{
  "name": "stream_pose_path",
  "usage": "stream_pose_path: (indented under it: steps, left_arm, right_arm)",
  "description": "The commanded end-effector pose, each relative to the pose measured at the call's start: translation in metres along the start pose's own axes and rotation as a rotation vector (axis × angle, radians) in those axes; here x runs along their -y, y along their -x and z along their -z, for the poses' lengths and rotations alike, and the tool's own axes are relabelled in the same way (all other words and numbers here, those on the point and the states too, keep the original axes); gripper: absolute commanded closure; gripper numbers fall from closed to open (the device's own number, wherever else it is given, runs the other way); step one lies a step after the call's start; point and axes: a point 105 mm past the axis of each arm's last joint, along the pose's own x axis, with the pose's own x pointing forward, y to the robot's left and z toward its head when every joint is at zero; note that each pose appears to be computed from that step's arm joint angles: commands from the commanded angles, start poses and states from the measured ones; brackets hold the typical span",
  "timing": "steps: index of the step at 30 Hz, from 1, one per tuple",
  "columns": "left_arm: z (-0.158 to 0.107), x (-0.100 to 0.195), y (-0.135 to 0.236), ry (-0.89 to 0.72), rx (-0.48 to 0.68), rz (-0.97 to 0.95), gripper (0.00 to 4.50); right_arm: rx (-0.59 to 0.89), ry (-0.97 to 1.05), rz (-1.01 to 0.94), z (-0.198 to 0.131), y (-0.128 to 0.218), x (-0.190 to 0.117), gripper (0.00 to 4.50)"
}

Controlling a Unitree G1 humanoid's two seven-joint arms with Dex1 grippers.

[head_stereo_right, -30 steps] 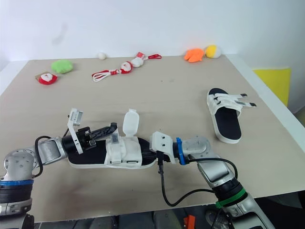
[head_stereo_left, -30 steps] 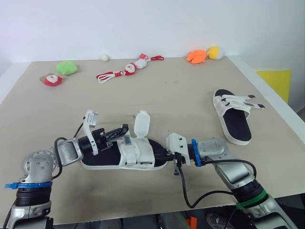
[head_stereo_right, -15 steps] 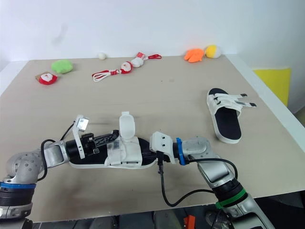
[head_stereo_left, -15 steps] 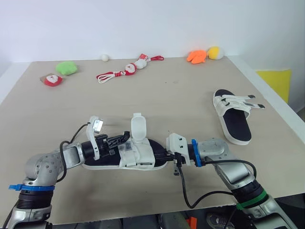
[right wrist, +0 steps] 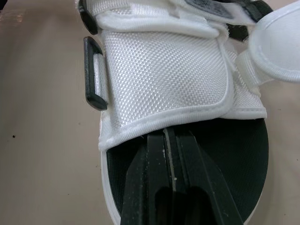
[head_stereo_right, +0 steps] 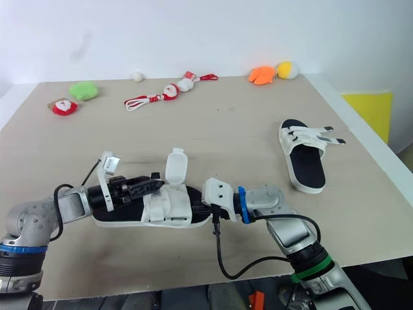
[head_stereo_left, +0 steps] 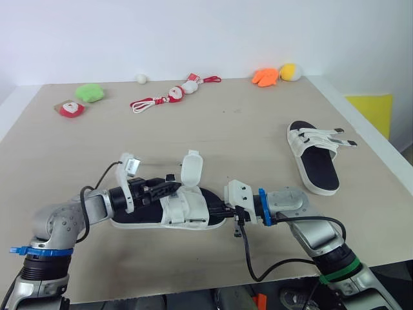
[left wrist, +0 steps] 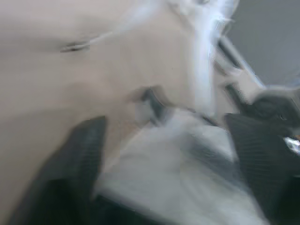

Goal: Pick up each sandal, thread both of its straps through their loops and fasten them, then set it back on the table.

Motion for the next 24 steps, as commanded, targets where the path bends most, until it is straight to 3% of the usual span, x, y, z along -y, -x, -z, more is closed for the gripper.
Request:
stream_pose_path:
  steps: [1, 7, 10, 12, 14, 18, 24]
  left_arm:
    - [-0.024, -0.016, 0.016, -0.004, 0.055, -0.057, 0.04]
    - [-0.054, -0.029, 0.023, 0.014, 0.112, -0.061, 0.04]
    - [-0.069, -0.018, 0.019, 0.002, 0.154, 0.001, 0.04]
    - [-0.082, -0.019, 0.018, -0.136, 0.22, -0.035, 0.04]
    - [-0.083, -0.017, 0.013, -0.33, 0.199, -0.071, 0.04]
    - [-0.066, -0.017, -0.002, -0.682, 0.064, -0.043, 0.04]
    - [-0.044, -0.028, -0.027, -0.924, -0.068, 0.013, 0.04]
  right_arm:
    - [-0.04, -0.027, -0.02, 0.011, -0.003, -0.006, 4.5]
    - [-0.04, -0.029, -0.018, 0.011, -0.003, -0.007, 4.5]
    - [-0.04, -0.03, -0.017, 0.011, -0.004, -0.008, 4.5]
    - [-0.04, -0.031, -0.017, 0.011, -0.004, -0.008, 4.5]
    - [-0.041, -0.031, -0.017, 0.011, -0.003, -0.009, 4.5]
    - [-0.044, -0.03, -0.018, 0.012, -0.003, -0.009, 4.5]
    - [-0.042, -0.022, -0.013, 0.011, -0.004, -0.006, 4.5]
